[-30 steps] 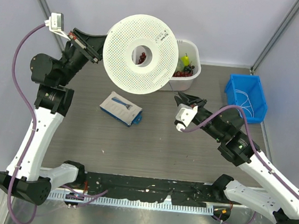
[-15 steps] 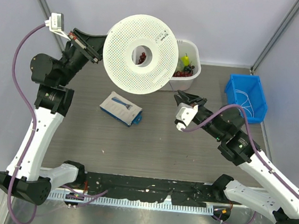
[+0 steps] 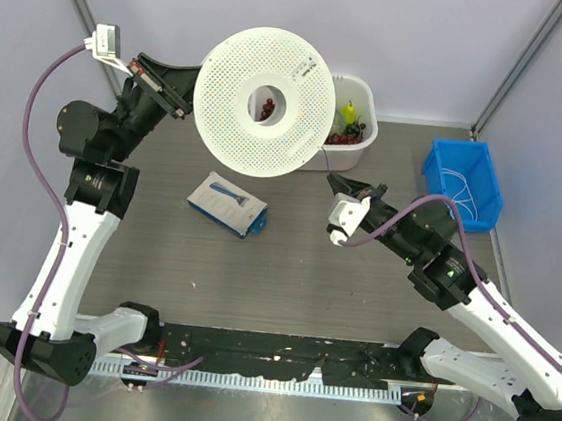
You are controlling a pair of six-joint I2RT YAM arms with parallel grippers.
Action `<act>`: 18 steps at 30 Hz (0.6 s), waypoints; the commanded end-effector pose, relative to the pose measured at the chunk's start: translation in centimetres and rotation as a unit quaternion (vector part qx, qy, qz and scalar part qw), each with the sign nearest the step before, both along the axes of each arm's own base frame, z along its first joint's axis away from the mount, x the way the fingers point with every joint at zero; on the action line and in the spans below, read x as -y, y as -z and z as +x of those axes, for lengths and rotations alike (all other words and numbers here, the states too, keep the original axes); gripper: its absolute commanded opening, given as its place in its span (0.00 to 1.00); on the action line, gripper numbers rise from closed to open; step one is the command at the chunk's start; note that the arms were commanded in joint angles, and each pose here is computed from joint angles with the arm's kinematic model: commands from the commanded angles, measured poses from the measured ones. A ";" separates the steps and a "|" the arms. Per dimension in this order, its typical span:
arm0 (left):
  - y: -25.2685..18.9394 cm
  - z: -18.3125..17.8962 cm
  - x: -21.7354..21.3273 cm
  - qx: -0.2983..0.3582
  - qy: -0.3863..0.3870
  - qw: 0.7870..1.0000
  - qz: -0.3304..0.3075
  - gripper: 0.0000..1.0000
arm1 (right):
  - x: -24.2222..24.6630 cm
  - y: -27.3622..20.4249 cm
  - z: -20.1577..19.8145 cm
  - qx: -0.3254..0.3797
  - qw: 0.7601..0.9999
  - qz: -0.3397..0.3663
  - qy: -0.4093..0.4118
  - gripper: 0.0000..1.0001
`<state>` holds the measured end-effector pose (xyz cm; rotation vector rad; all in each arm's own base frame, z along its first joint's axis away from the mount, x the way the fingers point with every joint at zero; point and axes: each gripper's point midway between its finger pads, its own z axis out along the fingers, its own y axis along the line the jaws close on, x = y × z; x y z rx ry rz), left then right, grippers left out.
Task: Wrap the cables
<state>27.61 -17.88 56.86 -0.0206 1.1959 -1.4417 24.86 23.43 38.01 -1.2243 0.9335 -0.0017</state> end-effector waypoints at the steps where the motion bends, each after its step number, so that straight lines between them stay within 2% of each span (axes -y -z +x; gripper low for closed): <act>1: -2.9 -2.0 -0.7 0.049 -0.001 0.998 -0.027 0.00 | 0.2 -3.0 -0.3 0.028 0.999 0.030 -0.004 0.01; 4: -2.0 -0.7 -1.1 0.023 -0.023 0.999 -0.032 0.00 | -0.2 -2.9 -0.9 0.010 0.999 0.029 -0.023 0.01; 9: 1.7 3.3 -2.2 -0.059 -0.091 0.994 -0.016 0.00 | -1.0 0.3 -2.9 -0.082 0.994 0.015 -0.068 0.01; 16: 7.8 7.5 -2.4 -0.177 -0.134 0.975 0.021 0.00 | -3.0 2.5 -5.6 -0.173 0.978 0.034 -0.112 0.01; 18: 9.7 8.5 -2.3 -0.211 -0.144 0.966 0.034 0.00 | -4.0 3.1 -6.4 -0.216 0.967 0.038 -0.128 0.01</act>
